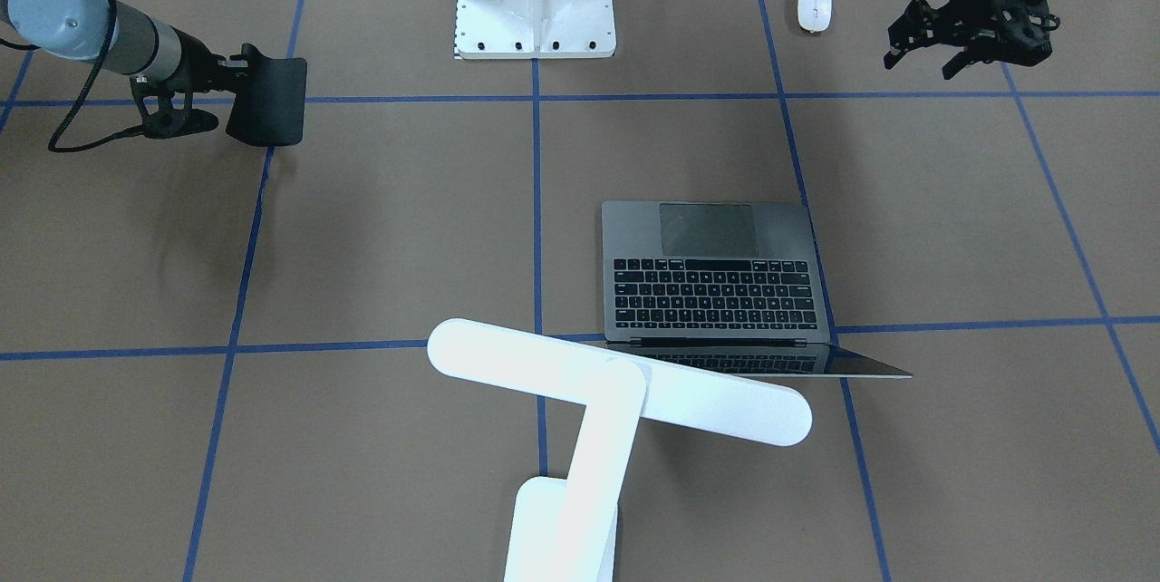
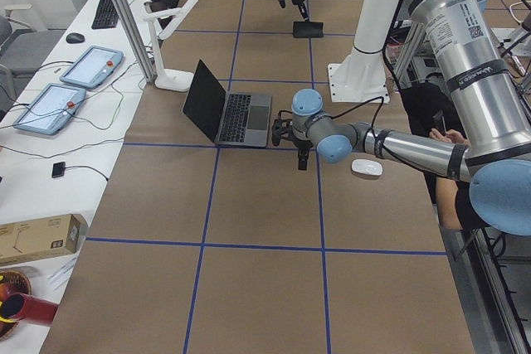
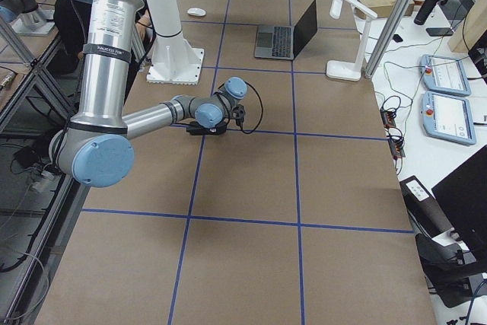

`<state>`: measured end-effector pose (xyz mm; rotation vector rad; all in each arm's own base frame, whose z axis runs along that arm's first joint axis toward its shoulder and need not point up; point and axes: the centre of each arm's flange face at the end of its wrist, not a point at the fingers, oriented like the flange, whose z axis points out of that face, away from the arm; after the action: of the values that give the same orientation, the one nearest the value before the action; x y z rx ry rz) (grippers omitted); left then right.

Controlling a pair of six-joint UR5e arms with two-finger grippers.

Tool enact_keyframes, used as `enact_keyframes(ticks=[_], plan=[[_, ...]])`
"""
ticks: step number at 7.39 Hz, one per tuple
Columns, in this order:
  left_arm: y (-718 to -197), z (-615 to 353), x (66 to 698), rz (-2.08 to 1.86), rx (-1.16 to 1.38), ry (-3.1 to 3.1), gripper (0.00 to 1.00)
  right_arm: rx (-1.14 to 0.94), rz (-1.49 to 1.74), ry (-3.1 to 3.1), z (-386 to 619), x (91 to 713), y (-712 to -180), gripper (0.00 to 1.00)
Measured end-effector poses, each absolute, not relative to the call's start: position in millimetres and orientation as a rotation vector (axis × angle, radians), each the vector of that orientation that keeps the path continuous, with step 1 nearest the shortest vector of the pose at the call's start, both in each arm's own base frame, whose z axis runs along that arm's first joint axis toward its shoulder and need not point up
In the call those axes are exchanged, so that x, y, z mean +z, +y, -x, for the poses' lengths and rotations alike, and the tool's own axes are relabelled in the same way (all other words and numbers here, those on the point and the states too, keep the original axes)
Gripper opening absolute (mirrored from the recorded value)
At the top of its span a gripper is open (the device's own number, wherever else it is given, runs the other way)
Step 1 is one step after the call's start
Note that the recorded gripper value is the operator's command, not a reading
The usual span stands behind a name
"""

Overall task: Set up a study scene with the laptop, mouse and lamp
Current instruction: 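Lift the mouse pad and carry it toward the lamp with the right gripper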

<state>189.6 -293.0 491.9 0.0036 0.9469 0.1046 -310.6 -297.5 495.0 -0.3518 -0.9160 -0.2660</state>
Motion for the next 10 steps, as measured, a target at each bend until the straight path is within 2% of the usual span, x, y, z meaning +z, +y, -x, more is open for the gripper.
enact_keyframes(ticks=[3, 7, 10], plan=[[-289, -187, 497, 0.039, 0.036, 0.931, 1.0, -0.229, 0.254, -0.987, 284, 443, -323, 0.07], [-266, -207, 509, 0.056, -0.026, 0.84, 1.0, -0.222, 0.129, -0.98, 317, 282, -418, 0.08], [-228, -200, 516, 0.069, 0.059, 0.849, 1.0, -0.273, 0.086, -0.886, 352, 224, -473, 0.08]])
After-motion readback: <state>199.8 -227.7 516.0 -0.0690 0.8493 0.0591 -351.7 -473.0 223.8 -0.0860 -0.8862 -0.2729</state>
